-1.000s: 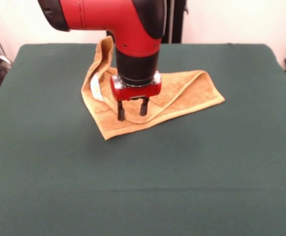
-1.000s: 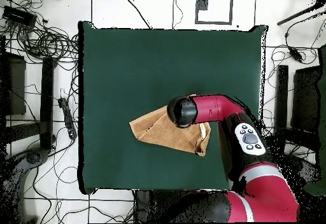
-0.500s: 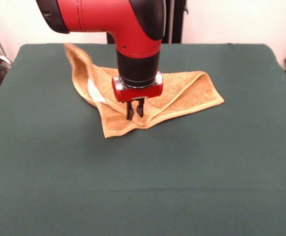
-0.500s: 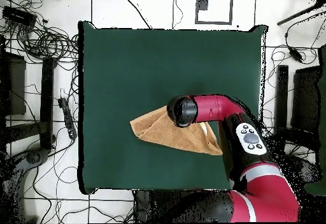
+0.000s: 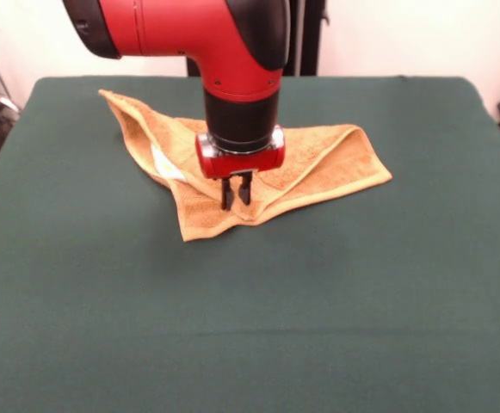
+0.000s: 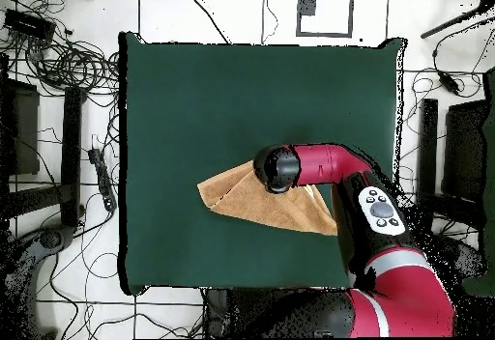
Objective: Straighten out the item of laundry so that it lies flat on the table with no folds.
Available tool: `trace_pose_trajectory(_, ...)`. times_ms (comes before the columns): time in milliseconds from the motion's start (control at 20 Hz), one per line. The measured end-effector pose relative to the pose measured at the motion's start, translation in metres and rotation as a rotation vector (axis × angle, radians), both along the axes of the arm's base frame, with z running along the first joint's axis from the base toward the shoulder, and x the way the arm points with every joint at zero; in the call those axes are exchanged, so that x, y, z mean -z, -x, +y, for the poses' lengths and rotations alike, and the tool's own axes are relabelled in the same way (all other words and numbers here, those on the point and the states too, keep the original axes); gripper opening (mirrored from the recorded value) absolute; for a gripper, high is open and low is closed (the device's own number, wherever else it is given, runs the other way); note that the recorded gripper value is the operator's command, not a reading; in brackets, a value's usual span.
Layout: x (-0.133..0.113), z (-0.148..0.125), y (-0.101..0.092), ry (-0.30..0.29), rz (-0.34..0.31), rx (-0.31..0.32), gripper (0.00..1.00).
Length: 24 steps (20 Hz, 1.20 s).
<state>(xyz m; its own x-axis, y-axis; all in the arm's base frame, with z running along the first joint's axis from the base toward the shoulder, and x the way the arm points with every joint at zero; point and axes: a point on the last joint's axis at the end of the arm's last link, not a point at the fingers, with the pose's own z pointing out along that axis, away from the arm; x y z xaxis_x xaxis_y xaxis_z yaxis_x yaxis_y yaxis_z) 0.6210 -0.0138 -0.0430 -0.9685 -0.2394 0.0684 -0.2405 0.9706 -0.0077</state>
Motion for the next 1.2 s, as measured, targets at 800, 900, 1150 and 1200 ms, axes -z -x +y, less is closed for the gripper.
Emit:
trace_pose_trajectory(800,0.0000,-0.0056,-0.0025,0.002,-0.014,0.007,1.00)
trace_pose_trajectory(900,0.0000,-0.0055,-0.0025,0.002,-0.014,0.007,1.00)
trace_pose_trajectory(1150,0.0000,-0.0055,-0.0026,0.002,-0.015,0.007,1.00)
trace_pose_trajectory(1200,0.0000,-0.0054,-0.0026,0.002,-0.015,0.007,1.00)
